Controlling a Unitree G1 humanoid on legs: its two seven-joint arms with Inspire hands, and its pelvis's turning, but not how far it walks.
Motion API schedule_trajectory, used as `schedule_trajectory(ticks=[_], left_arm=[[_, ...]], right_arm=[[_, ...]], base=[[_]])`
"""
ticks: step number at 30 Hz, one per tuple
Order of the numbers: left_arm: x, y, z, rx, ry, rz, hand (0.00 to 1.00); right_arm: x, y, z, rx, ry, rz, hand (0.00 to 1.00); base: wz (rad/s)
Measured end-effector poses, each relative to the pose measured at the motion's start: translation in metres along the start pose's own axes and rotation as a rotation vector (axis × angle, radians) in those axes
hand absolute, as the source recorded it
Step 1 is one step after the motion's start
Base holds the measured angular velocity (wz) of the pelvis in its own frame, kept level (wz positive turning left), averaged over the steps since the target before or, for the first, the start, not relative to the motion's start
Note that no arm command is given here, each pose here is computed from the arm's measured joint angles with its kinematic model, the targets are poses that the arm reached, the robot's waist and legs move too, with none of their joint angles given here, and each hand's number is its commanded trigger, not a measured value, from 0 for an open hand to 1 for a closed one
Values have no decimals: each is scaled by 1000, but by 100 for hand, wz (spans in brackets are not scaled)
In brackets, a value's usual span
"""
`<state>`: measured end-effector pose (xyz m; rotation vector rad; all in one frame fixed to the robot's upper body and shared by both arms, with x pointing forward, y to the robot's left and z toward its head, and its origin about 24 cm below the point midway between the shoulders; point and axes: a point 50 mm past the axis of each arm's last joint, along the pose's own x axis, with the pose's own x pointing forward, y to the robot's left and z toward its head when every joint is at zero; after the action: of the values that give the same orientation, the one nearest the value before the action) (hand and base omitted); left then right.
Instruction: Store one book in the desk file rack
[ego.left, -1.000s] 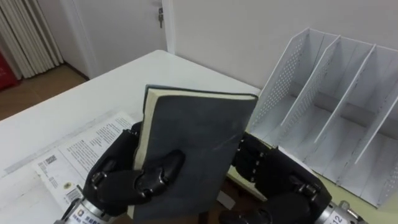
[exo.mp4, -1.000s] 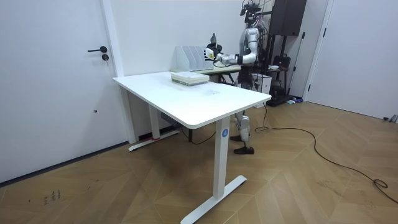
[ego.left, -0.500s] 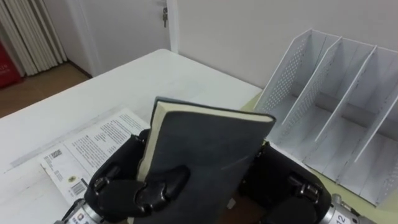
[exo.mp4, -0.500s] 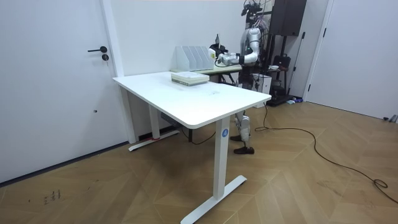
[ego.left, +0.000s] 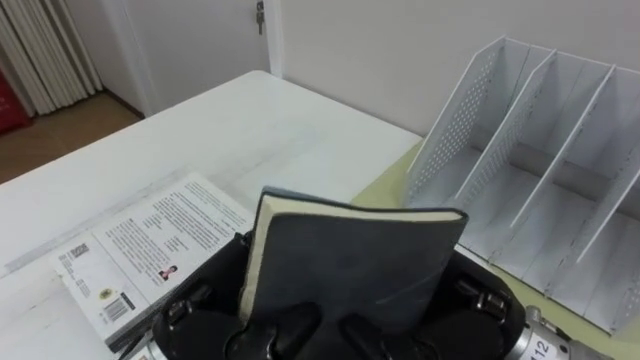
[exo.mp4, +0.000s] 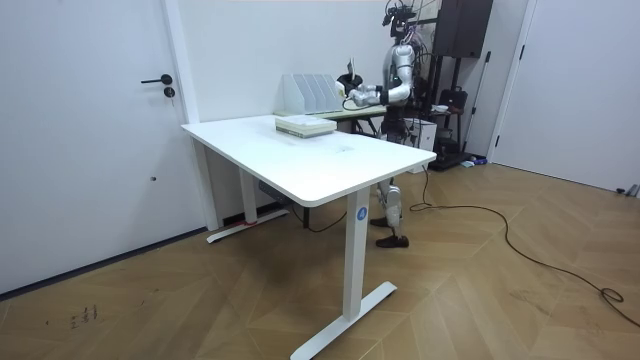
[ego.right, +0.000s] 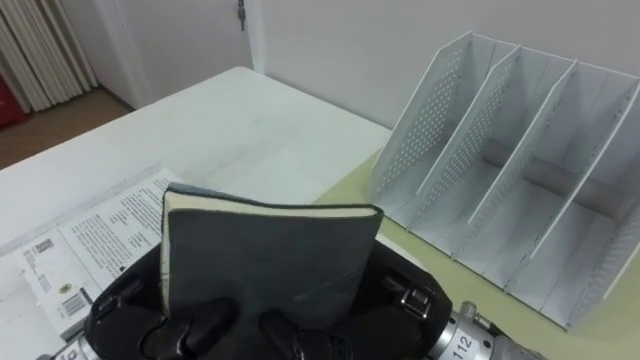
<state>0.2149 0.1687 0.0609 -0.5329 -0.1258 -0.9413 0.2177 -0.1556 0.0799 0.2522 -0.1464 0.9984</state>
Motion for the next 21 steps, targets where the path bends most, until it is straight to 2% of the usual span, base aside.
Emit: schedule_trajectory(ticks=[6,7,8,12,21], left_arm=[[1,1,0,-3,6,-10,100],[1,1,0,-3,7,-10,61],[1,1,0,-4,7,-10,0],[0,1,0,-5,8,-8,0],[-5,9,7,26,-7,90,0]], right_arm=[[0,0,0,0,-1,1,100],[1,0,0,0,-1,2,100],[0,0,0,-1,-1,2,100],[0,-1,1,-5,3,6,100],[-4,-5,4,-15,12,-31,100]], base=[[0],[0],[0],[0],[0]])
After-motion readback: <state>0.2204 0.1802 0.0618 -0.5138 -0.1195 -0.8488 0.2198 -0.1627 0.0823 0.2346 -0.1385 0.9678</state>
